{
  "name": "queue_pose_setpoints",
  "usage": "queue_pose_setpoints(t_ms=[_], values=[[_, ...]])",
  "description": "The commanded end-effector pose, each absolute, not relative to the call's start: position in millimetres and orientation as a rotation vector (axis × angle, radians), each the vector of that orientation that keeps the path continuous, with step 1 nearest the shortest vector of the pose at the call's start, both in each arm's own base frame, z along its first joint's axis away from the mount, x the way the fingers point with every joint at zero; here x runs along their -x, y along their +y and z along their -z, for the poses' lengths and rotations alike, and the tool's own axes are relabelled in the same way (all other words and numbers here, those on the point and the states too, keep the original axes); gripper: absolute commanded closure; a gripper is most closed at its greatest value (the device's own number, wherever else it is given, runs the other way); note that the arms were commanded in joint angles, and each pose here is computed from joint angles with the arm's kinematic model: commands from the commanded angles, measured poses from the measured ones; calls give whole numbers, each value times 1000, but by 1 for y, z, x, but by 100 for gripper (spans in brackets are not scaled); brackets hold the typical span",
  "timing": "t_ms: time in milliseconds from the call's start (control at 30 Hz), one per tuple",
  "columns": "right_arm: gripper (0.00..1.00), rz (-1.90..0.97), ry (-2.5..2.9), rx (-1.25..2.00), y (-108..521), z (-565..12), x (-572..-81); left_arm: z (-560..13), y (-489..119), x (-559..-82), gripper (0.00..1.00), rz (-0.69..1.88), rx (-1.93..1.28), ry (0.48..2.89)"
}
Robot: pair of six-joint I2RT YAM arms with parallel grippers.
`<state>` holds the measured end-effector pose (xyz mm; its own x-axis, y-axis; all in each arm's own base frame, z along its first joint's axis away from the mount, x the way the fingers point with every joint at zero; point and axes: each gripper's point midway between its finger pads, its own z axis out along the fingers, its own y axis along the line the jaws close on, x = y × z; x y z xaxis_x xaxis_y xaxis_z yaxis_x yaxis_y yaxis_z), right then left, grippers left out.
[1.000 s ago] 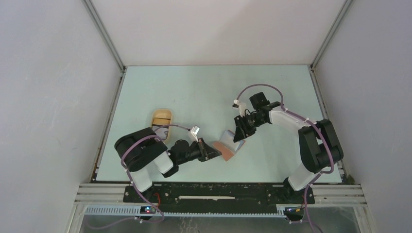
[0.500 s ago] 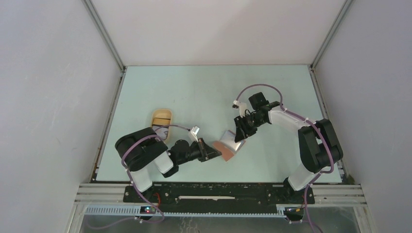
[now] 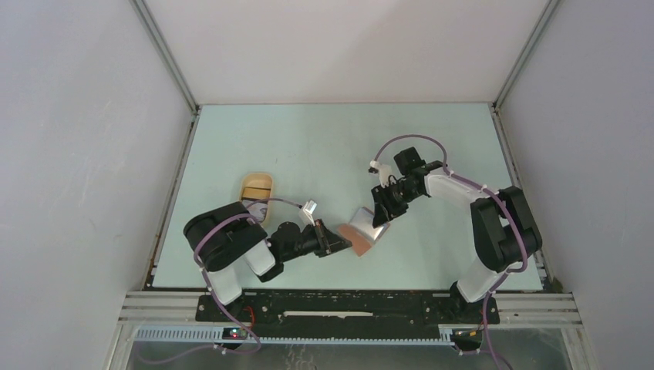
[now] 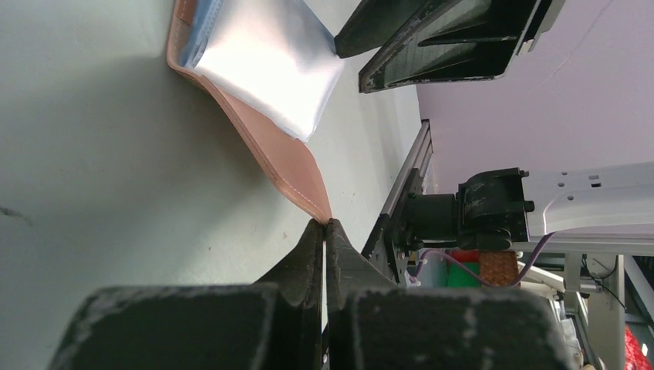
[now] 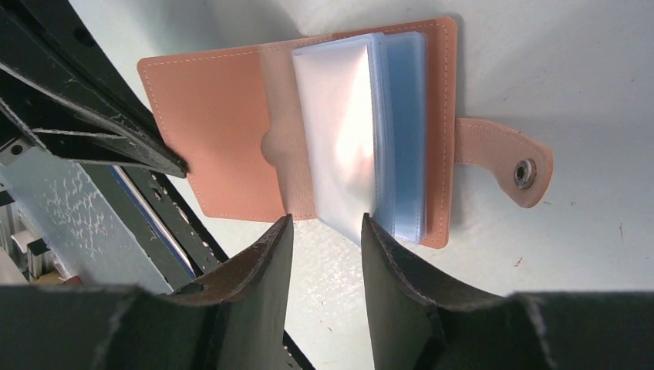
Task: Put the credit cards into the card holder
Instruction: Open the card holder at the center of the board.
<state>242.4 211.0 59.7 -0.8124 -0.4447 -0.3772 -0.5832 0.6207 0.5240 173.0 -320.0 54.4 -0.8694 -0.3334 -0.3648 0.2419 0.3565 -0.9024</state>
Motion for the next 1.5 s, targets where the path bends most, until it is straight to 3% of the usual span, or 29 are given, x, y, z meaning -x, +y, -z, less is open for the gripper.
queue_pose_setpoints(t_ms=[0,233,967,1467], values=[[54,-993,2635,841,216,-65,-248,-71,-330,-176,100,1600,38,2063],[56,-1051,2640,839,220,-66,-243,-70,-330,-177,100,1600,43,2064],[48,-982,2644,820,207,-66,-253,-67,-330,-177,100,1595,43,2073],[62,-1170,2600,869,227,-81,-236,-67,-329,-178,100,1597,45,2071]])
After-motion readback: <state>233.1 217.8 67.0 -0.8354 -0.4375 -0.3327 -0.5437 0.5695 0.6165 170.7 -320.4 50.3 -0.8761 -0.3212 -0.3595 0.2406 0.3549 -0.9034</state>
